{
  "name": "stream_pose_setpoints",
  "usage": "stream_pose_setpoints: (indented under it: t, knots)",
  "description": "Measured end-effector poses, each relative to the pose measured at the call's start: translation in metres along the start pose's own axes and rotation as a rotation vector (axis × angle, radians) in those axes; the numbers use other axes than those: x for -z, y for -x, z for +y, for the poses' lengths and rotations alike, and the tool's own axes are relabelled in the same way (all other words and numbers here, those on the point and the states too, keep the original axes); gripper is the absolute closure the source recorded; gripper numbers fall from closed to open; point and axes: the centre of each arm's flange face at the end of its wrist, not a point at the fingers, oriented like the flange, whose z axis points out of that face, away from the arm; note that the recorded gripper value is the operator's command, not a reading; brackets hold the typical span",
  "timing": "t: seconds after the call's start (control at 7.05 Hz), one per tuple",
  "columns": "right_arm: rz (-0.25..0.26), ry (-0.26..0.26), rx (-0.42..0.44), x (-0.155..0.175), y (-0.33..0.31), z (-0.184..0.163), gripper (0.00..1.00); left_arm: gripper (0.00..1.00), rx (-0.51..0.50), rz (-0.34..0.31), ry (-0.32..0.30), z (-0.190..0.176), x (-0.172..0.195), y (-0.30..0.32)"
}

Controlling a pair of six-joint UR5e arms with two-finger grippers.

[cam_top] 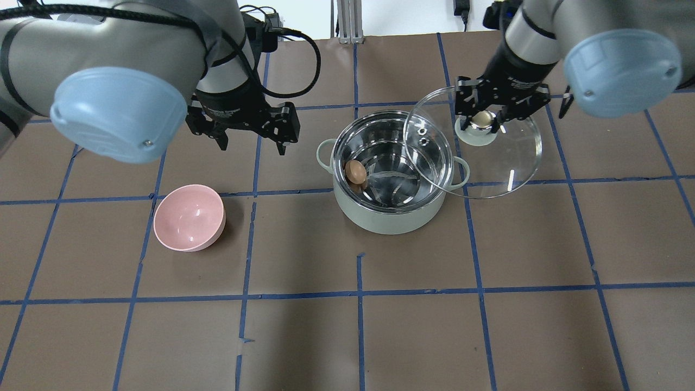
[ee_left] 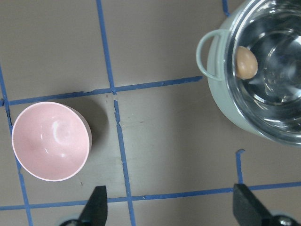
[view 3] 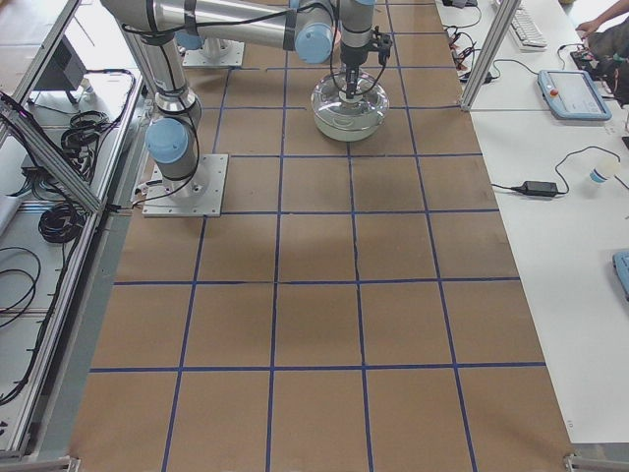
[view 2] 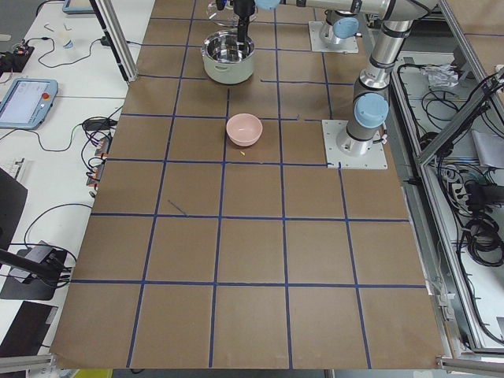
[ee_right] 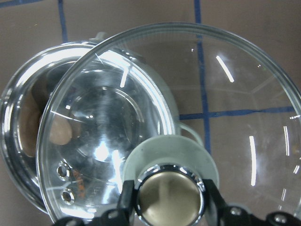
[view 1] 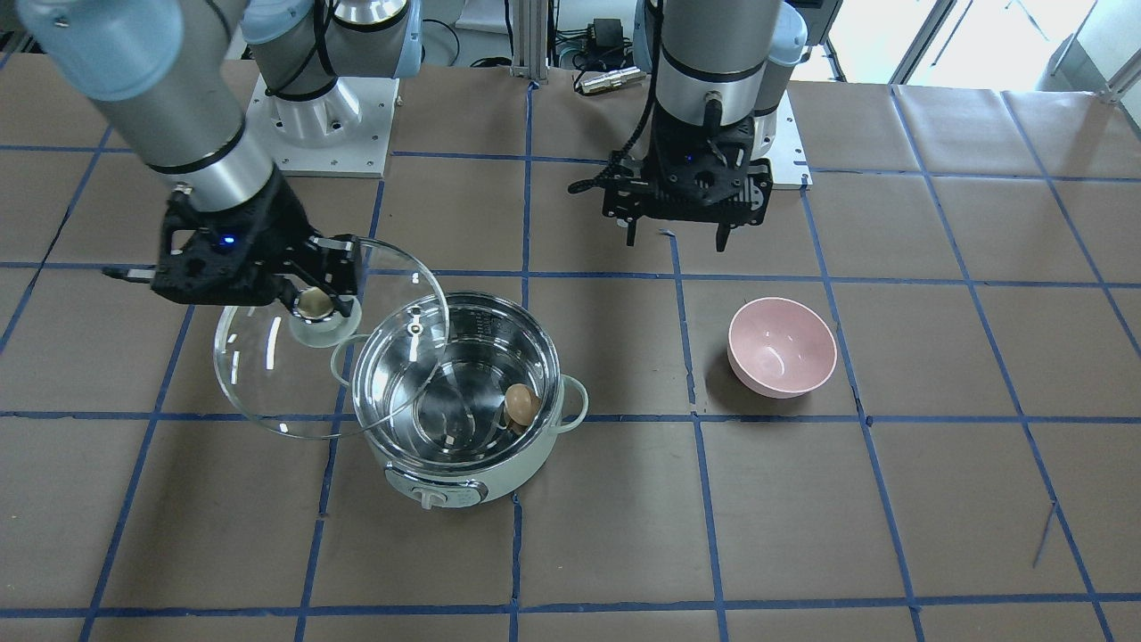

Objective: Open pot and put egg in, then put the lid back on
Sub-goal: 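Move the held lid back over the pot with the right gripper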

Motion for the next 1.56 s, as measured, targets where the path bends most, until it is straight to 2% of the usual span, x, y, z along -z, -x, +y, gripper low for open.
stream_pose_setpoints:
  t: [0.28,0.71,1.56]
  knots:
    - [-0.008,-0.012,0.037,-0.029,0.059,0.007,0.82,0.06,0.024,0.026,-0.005,-0.012,0.003,0.028]
    - [-0.011,-0.001,0.06,-0.06,0.081,0.004,0.8,0.04,0.031,0.036,-0.016,-0.018,0.01,0.049]
    - [-0.007,0.007,0.092,-0.069,0.09,0.006,0.79,0.0,0.021,0.039,-0.028,-0.018,0.013,0.051]
